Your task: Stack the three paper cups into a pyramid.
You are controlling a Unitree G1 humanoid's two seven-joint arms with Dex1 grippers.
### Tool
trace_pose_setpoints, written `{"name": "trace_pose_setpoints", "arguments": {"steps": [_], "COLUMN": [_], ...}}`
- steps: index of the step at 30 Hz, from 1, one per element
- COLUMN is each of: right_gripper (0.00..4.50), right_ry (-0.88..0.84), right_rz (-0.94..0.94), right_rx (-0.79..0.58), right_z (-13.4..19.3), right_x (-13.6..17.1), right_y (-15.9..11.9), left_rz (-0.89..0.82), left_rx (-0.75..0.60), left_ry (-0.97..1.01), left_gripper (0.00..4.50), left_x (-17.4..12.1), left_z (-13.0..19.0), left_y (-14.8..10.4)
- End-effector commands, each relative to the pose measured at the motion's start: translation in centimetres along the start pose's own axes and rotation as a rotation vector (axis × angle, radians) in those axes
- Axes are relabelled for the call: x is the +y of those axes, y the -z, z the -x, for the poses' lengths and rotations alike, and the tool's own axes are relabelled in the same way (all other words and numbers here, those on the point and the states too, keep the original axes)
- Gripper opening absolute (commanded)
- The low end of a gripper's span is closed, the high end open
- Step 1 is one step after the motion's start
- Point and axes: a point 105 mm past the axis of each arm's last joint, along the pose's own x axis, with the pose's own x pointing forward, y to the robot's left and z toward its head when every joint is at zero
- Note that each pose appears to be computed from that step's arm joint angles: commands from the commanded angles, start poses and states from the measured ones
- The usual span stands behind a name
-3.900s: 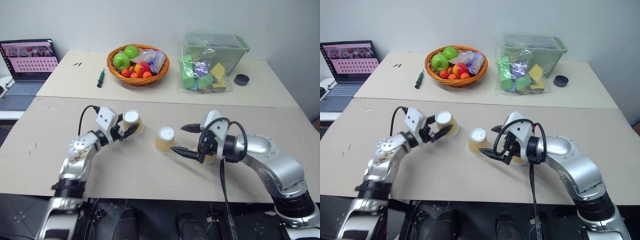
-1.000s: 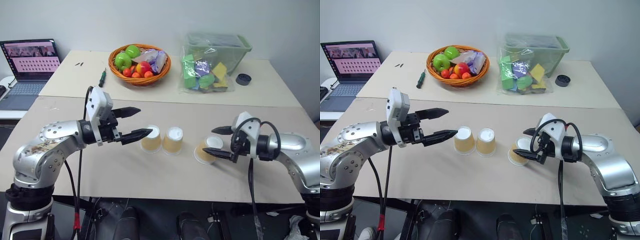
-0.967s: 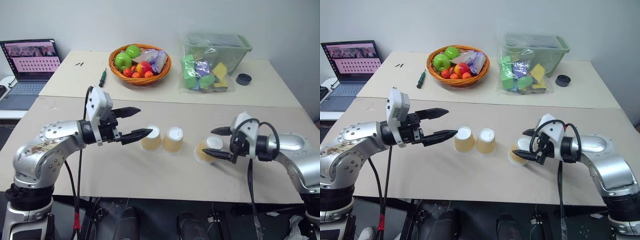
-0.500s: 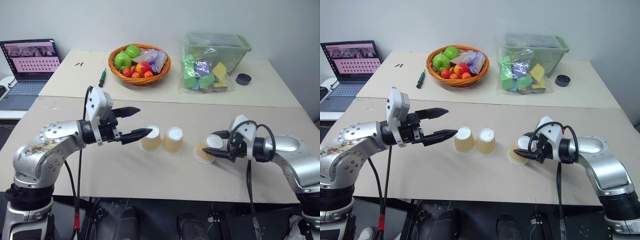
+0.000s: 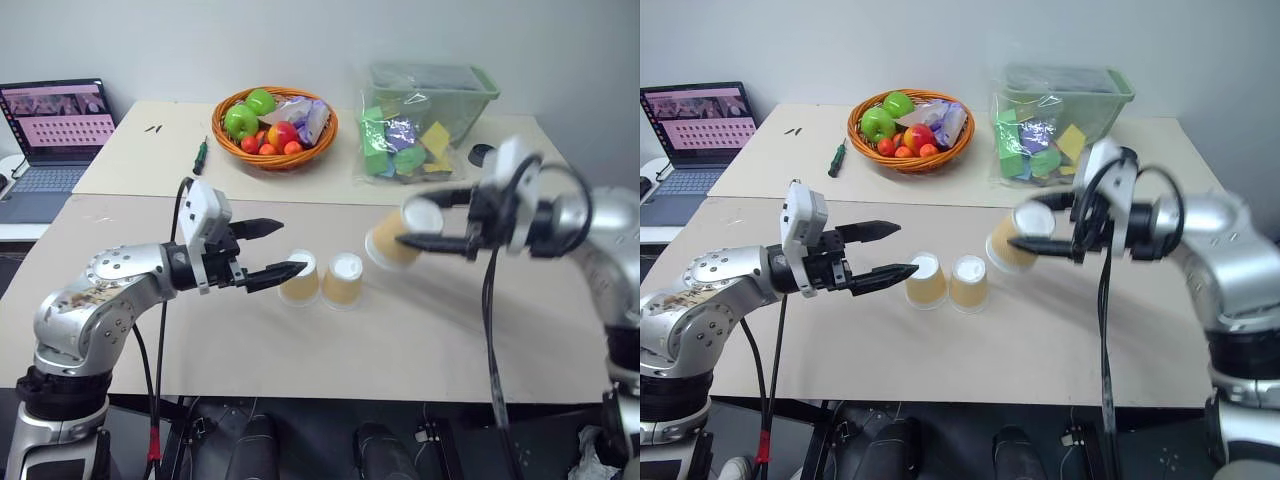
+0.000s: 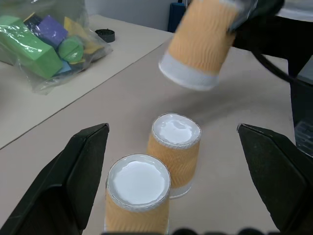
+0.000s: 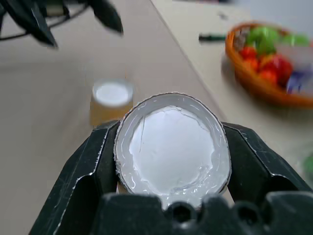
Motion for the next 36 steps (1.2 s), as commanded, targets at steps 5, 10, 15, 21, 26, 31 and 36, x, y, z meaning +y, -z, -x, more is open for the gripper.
{"name": "trace_pose_setpoints", "arguments": {"steps": [5, 10, 15, 21, 26, 31, 36], "right_gripper": [2.72, 2.72, 2.72, 2.72, 2.72, 2.72, 4.28], "right_ry": [-0.193, -0.334, -0.398, -0.426, -0.451, -0.434, -0.400], "right_rz": [0.106, 0.144, 0.148, 0.156, 0.137, 0.093, 0.092], "right_rx": [0.082, 0.106, 0.114, 0.102, 0.105, 0.129, 0.122], "right_z": [-3.7, -7.9, -9.2, -10.3, -10.9, -11.4, -11.6], "right_x": [-1.0, 0.5, 1.0, 1.0, 1.4, 1.0, 0.4], "right_y": [-2.7, -2.0, -1.4, -1.6, -0.8, 0.9, 1.2], "left_rz": [-0.039, -0.037, -0.040, -0.043, -0.043, -0.042, -0.039], "left_rx": [-0.028, -0.024, -0.022, -0.021, -0.021, -0.023, -0.024], "left_ry": [0.020, 0.033, 0.029, 0.016, 0.011, 0.006, 0.002], "left_gripper": [4.50, 4.50, 4.50, 4.50, 4.50, 4.50, 4.50], "left_x": [-0.7, -1.0, -1.1, -1.1, -1.2, -1.2, -1.3], "left_z": [-0.3, -0.4, -0.3, -0.2, -0.2, -0.1, -0.2], "left_y": [-0.8, -0.7, -0.8, -0.8, -0.9, -1.0, -0.9]}}
